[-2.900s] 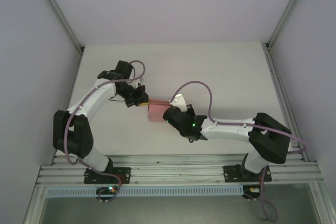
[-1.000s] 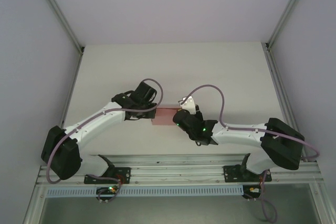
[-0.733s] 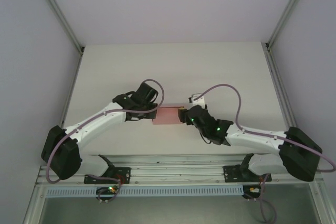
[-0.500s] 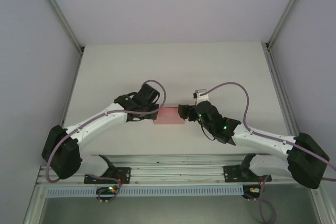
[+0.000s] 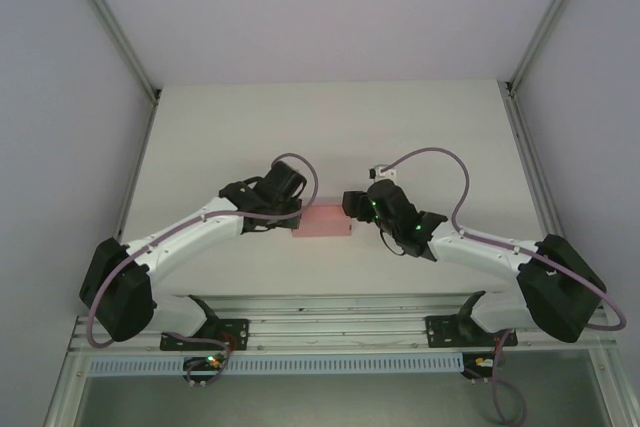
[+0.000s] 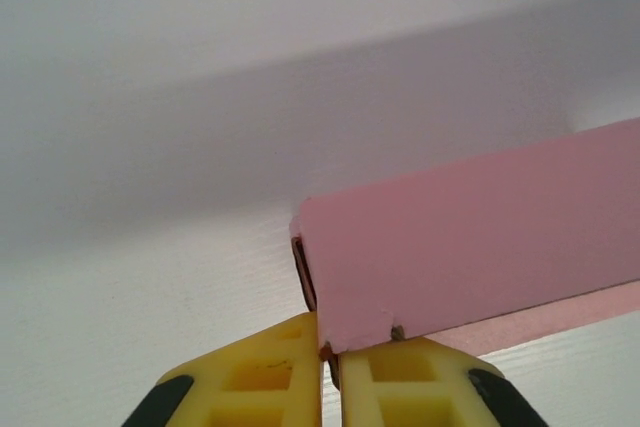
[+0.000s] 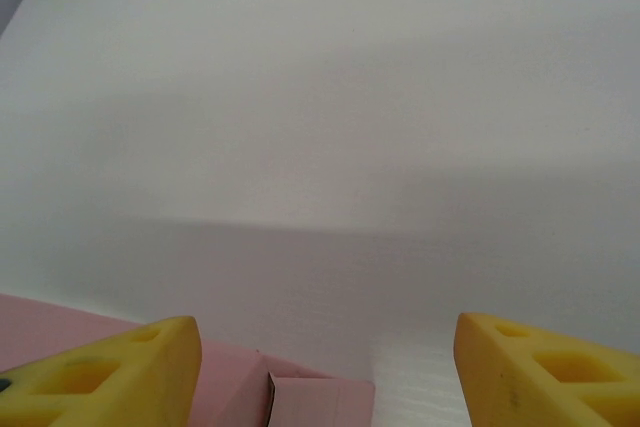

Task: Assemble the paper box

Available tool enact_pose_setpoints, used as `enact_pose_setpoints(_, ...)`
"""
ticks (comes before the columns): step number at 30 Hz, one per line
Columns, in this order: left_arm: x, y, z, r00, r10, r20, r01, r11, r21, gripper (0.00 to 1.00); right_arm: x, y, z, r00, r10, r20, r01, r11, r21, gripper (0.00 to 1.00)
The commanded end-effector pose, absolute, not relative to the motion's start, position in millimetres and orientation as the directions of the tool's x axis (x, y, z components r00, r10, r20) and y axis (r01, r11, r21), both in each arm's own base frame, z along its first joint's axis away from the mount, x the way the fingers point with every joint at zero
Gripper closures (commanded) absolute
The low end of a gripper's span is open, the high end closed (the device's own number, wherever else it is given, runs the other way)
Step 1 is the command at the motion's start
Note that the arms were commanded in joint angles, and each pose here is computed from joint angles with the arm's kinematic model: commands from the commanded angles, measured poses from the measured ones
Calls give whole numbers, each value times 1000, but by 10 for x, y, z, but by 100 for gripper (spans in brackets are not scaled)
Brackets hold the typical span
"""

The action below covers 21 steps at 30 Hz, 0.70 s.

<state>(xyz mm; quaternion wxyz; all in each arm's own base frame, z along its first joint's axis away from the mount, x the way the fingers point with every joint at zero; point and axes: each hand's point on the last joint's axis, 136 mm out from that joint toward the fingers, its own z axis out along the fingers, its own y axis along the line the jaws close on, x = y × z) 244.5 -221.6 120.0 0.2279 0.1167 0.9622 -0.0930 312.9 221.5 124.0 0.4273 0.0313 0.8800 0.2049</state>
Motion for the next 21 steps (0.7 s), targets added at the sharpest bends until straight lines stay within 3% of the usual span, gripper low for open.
enact_pose_setpoints(1, 2375, -2218, 1213, -859, 222, -462, 304, 946, -110, 81, 2911, 2152, 787, -723, 222, -654, -71, 918, 389, 34)
enact_pose_setpoints(3, 2346, -2258, 1317, -849, 227, -477, 328, 934, -139, 68, 2842, 2130, 669, -739, 227, -634, -51, 920, 389, 34)
enact_pose_setpoints(6, 2274, -2328, 1493, -837, 244, -490, 374, 909, -186, 58, 2784, 2108, 585, -748, 219, -626, -38, 928, 370, 35)
enact_pose_setpoints(12, 2289, -2148, 1724, -832, 184, -523, 313, 934, -169, 46, 2763, 2092, 585, -743, 220, -632, -34, 931, 364, 35)
enact_pose_setpoints(14, 2364, -2016, 1703, -842, 135, -523, 252, 955, -158, 24, 2761, 2095, 585, -744, 216, -633, -37, 932, 361, 35)
enact_pose_setpoints(17, 2482, -2022, 1572, -867, 85, -492, 227, 944, -238, 24, 2757, 2109, 582, -748, 210, -630, -44, 931, 362, 35)
enact_pose_setpoints(21, 2647, -2055, 1328, -896, 1, -444, 177, 918, -355, 30, 2760, 2130, 580, -748, 211, -629, -48, 928, 368, 35)
